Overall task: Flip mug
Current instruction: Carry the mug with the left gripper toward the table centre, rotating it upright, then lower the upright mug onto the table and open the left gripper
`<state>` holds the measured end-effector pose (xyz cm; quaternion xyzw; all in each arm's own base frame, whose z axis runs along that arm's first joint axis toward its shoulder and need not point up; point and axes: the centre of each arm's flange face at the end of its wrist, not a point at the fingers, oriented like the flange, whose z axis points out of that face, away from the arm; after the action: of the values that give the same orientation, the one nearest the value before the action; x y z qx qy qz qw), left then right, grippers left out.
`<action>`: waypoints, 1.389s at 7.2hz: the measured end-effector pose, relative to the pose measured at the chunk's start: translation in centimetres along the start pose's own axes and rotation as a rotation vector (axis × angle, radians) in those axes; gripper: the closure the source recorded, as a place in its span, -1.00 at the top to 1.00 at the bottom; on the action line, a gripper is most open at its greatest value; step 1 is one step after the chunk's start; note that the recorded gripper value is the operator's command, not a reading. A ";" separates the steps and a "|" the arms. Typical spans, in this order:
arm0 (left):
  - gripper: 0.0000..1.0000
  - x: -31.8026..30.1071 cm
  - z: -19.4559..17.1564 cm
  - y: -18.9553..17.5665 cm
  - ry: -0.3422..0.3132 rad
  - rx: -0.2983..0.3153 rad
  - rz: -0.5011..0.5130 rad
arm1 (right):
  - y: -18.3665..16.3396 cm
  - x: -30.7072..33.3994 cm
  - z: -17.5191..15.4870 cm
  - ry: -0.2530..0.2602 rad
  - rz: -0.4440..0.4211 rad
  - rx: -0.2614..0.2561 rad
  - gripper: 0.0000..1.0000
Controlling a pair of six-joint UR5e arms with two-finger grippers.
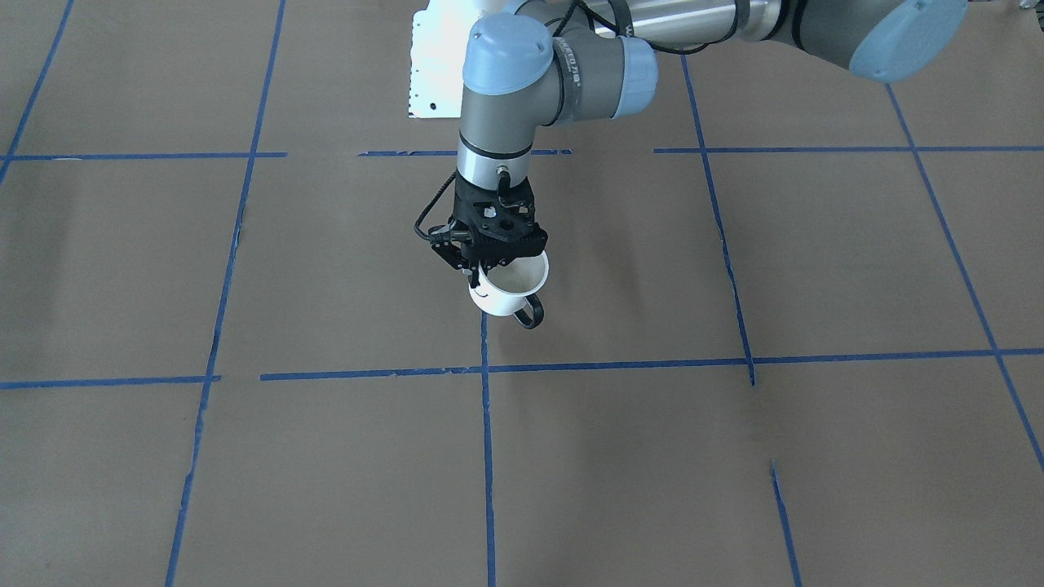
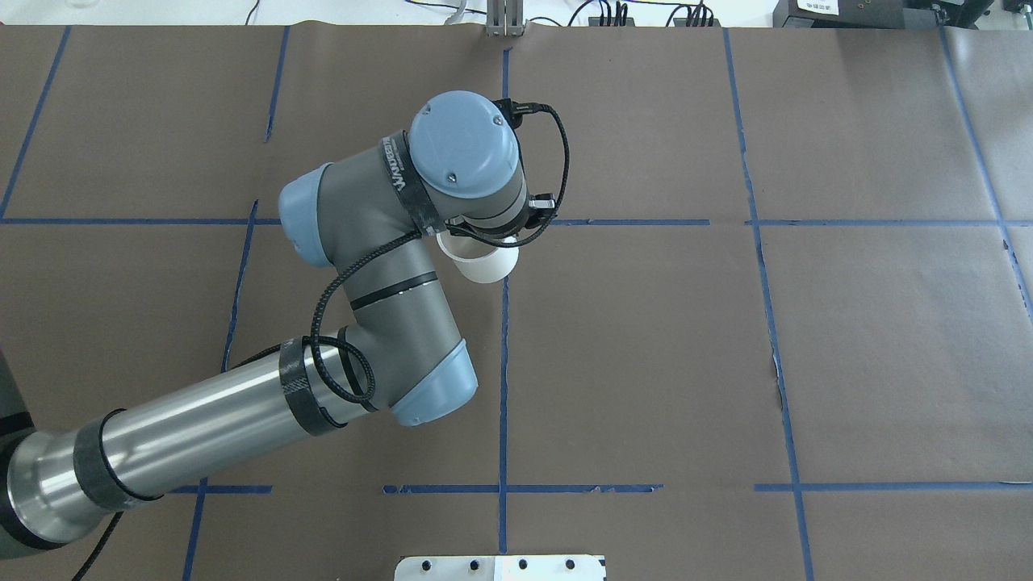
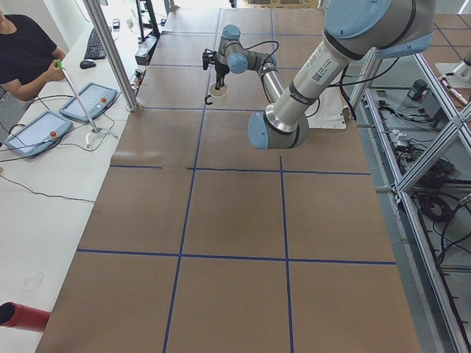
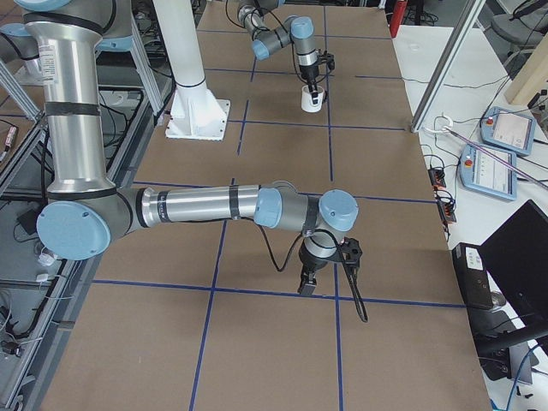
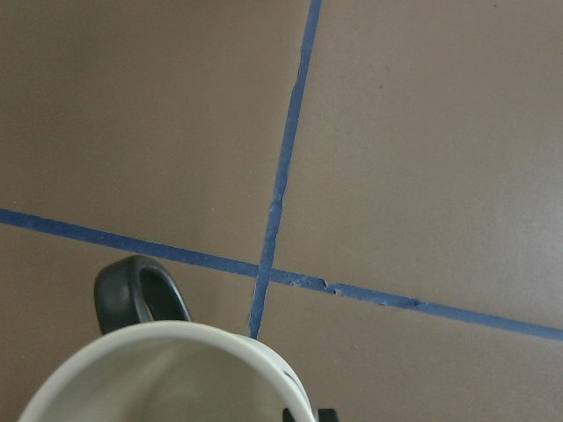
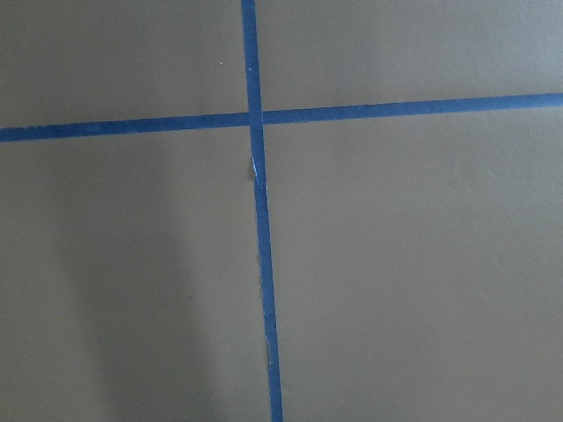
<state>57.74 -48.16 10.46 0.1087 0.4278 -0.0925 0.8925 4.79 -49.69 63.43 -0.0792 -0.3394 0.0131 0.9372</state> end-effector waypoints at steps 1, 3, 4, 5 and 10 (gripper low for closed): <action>-1.00 0.5 0.8 1.2 -0.040 0.003 0.066 | 0.0 0.0 0.0 0.000 0.000 0.000 1.00; -1.00 1.1 2.1 3.3 -0.068 -0.010 0.121 | 0.0 0.0 0.0 0.000 0.000 0.000 1.00; -1.00 1.5 2.8 4.6 -0.075 -0.013 0.137 | 0.0 0.0 0.0 0.000 0.000 0.000 1.00; -1.00 1.8 3.6 5.9 -0.080 -0.009 0.151 | 0.0 0.0 0.0 0.000 0.000 0.000 1.00; 1.00 2.8 4.8 7.6 -0.068 -0.008 0.162 | 0.0 0.0 0.0 0.000 0.000 0.000 1.00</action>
<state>65.00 -42.42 12.02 0.1363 0.3874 -0.0218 0.9115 4.79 -49.69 63.43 -0.0792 -0.3394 0.0131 0.9372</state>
